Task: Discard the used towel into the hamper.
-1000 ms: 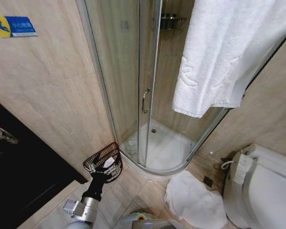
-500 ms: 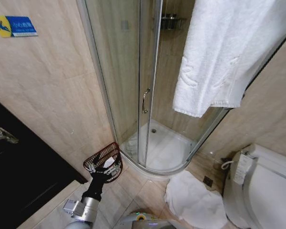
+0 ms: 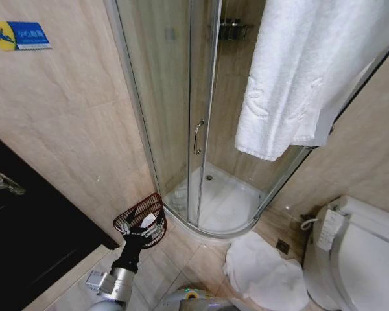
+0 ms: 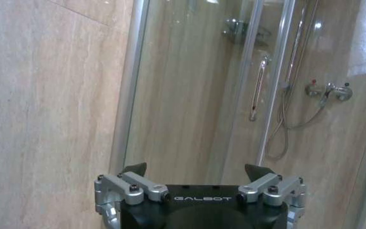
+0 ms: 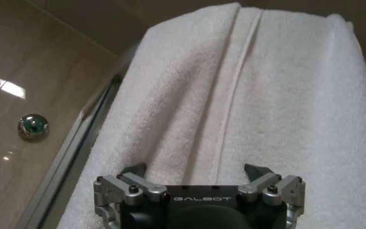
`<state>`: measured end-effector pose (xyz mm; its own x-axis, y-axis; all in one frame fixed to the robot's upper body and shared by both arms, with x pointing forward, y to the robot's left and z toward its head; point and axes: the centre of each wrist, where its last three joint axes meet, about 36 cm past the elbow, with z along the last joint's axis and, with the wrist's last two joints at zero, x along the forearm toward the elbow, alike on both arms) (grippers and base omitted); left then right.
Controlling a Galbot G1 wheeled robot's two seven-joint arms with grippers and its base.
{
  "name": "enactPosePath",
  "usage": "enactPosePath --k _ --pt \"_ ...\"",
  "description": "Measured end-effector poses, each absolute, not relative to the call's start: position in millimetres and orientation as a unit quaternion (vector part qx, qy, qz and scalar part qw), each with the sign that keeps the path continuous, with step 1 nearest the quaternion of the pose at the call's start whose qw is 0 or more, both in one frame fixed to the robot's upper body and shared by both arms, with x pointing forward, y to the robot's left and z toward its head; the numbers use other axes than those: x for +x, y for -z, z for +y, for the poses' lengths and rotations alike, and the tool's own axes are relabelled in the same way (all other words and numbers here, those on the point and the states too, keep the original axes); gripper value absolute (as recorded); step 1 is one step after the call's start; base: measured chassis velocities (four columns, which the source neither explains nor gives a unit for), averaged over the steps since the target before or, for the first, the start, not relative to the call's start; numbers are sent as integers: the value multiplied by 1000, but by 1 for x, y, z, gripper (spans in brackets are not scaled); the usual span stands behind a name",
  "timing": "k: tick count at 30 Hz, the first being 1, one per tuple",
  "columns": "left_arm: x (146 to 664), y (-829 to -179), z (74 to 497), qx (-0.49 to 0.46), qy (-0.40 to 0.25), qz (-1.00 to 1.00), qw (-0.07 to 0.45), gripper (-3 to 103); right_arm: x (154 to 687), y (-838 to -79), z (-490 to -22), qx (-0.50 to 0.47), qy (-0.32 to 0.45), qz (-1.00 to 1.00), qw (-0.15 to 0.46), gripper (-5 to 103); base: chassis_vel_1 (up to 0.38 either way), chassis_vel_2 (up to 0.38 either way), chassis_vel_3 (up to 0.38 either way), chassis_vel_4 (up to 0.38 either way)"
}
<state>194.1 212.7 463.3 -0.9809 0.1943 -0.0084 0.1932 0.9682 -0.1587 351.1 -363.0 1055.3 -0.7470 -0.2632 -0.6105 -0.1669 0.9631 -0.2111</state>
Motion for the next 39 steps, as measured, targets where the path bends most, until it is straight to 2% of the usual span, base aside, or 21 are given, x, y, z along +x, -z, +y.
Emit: enactPosePath --k 12,24,33,39 --pt "194 -463 213 -98 -80 -992 4 100 357 -1004 -380 -82 47 949 302 100 0 0 0 0" --pt "194 -463 213 -98 -80 -992 4 100 312 -969 -336 -132 42 940 311 100 0 0 0 0" --pt "194 -463 213 -98 -80 -992 4 100 324 -955 -330 -128 53 946 294 100 0 0 0 0" --pt "194 -463 213 -98 -80 -992 4 100 353 -962 -333 -120 71 948 286 100 0 0 0 0"
